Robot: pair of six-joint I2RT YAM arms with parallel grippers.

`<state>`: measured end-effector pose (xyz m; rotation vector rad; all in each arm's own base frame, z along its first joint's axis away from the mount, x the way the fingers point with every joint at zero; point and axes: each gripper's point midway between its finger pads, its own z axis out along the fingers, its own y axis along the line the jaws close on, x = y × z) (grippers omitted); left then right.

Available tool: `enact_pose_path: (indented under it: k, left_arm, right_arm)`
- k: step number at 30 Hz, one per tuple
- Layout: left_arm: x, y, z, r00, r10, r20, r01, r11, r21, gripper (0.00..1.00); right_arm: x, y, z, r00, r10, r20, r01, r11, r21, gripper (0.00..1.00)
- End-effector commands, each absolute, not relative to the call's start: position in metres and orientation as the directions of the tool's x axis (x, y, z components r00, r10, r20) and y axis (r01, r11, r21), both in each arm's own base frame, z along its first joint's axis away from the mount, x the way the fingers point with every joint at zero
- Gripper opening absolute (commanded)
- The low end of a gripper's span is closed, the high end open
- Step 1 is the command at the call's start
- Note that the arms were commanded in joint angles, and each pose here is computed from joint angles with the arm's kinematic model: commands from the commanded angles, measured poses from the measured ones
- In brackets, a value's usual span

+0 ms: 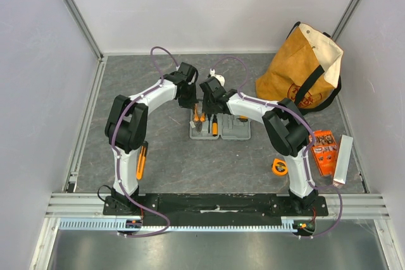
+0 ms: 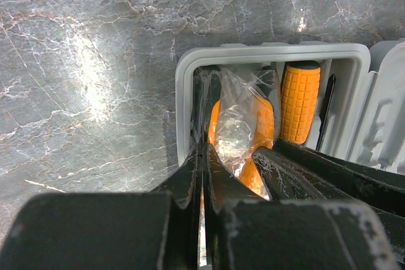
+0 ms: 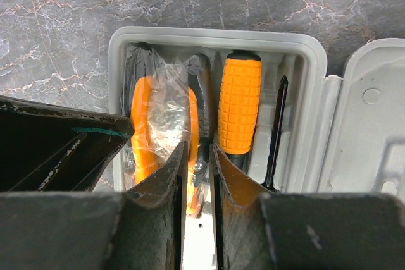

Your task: Pack the tool kit

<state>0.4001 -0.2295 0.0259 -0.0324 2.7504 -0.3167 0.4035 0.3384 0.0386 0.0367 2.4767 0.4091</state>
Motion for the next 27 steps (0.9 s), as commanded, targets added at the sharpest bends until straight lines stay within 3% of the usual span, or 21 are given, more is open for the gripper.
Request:
enact_pose_path:
  k: [1,10,17,20,24,27]
  left_arm:
    - [0.255,-0.211,-0.100,-0.984,0.028,0.176,0.022,0.999,-0.038,0.02]
    - [0.251,-0.208,-0.105,-0.982,0.047,0.184,0.052,0.998,0.022,0.02]
    - [0.246,-0.228,-0.101,-0.969,0.082,0.232,0.076,0.997,-0.034,0.02]
    - [0.246,-0.231,-0.098,-0.969,0.079,0.236,0.070,0.996,-0.047,0.02]
    - [0.261,-0.242,-0.076,-0.984,0.065,0.164,0.050,0.994,-0.095,0.02]
    - [0.281,-0.251,-0.048,-0.997,0.058,0.057,0.051,0.991,-0.123,0.10]
  right_arm:
    - [0.380,0.366,0.032,-0.849,0.125,-0.513,-0.103,0.914,0.393,0.24]
    - [0.366,0.359,-0.002,-0.886,0.155,-0.436,-0.036,0.916,0.399,0.18]
    - [0.355,0.356,-0.020,-0.912,0.171,-0.373,0.013,0.920,0.391,0.10]
    - [0.362,0.358,-0.006,-0.898,0.175,-0.404,0.001,0.918,0.396,0.11]
    - [0.380,0.359,0.030,-0.860,0.199,-0.470,-0.014,0.911,0.412,0.13]
    - [0.391,0.358,0.051,-0.840,0.207,-0.502,-0.025,0.909,0.417,0.20]
